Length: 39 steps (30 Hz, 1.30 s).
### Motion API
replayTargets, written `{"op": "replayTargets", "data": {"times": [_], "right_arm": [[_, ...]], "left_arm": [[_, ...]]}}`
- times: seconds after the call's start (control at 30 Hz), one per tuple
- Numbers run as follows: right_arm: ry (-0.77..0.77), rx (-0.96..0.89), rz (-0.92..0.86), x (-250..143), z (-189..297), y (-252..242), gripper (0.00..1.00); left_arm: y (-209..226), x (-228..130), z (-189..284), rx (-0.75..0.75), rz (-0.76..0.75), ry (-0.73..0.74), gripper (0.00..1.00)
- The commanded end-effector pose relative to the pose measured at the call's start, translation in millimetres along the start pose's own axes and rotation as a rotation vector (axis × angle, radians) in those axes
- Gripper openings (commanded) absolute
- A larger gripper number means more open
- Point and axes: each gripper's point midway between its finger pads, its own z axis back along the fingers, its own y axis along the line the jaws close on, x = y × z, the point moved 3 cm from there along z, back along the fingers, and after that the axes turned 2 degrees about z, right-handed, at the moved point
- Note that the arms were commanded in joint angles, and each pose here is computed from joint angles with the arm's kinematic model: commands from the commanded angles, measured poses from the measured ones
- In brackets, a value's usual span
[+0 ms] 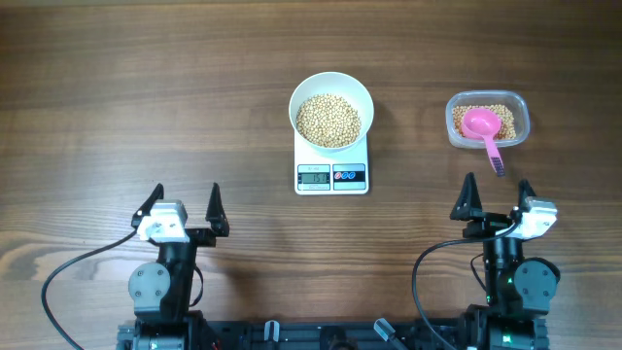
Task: Scoop item into bowl and weigh 150g on scale
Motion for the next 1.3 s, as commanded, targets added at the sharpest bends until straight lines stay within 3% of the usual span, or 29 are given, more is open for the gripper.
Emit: {"op": "replayTargets", "data": {"times": [0.0,1.27], "right_arm": [[-0.014,-0.009,0.019,1.9,0.5,-0.8,1.00],[-0.014,-0.009,0.019,1.9,0.5,-0.8,1.00]], "left_arm": [[5.1,-1.3,0.4,0.031,-0.035,-0.001,1.00],[8.4,-0.7,0.5,0.054,-0.076,-0.003,1.00]]}}
